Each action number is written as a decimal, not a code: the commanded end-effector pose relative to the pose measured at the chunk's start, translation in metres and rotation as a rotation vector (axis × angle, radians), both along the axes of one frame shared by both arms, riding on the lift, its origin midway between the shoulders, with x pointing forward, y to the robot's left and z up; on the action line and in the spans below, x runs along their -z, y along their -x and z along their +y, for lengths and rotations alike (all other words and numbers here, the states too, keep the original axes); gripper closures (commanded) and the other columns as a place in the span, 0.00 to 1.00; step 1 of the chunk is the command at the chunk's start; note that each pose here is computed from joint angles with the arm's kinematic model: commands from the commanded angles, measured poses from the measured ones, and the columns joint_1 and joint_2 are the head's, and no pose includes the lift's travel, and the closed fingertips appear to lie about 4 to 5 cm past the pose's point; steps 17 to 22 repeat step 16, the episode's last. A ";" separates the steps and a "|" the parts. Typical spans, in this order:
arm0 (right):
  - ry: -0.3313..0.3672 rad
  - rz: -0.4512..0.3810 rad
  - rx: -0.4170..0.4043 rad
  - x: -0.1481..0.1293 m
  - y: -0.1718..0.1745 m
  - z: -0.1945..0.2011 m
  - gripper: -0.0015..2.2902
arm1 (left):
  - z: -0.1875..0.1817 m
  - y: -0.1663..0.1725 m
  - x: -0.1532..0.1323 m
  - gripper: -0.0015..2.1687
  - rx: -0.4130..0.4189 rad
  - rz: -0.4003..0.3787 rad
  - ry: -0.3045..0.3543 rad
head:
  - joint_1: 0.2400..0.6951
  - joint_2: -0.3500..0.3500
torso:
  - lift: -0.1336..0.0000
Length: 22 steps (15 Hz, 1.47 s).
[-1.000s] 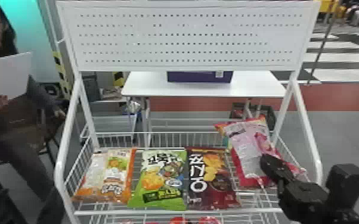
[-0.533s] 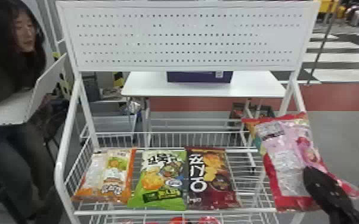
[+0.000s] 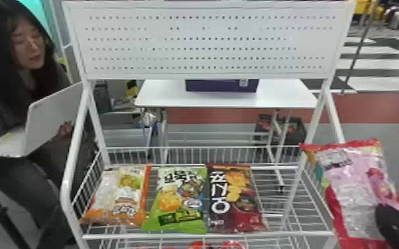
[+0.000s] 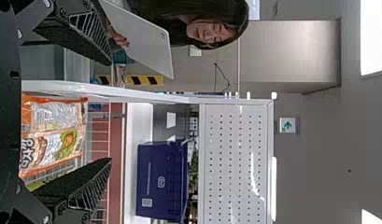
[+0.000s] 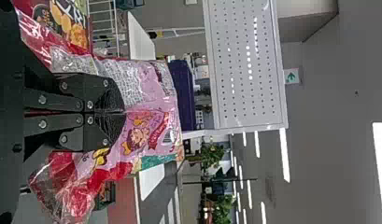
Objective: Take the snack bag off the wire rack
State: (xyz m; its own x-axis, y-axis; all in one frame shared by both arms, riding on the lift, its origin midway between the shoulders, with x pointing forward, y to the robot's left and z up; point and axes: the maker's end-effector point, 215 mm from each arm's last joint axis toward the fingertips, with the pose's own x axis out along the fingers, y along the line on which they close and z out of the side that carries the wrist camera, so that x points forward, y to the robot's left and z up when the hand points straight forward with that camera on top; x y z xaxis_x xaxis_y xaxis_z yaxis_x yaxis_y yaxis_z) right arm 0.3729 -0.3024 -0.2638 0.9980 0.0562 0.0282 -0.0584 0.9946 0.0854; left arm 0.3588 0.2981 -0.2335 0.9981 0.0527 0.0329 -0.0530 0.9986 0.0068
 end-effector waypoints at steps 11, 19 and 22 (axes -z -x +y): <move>-0.003 -0.021 0.012 -0.006 0.006 -0.006 0.97 | 0.001 0.003 -0.003 0.08 -0.001 -0.003 -0.006 | 0.57 0.50 | 1.00; -0.005 -0.032 0.014 -0.009 0.007 -0.006 0.97 | 0.001 0.002 -0.003 0.08 -0.001 -0.005 -0.003 | 0.57 0.50 | 1.00; -0.005 -0.032 0.014 -0.009 0.007 -0.006 0.97 | 0.001 0.002 -0.003 0.08 -0.001 -0.005 -0.003 | 0.57 0.50 | 1.00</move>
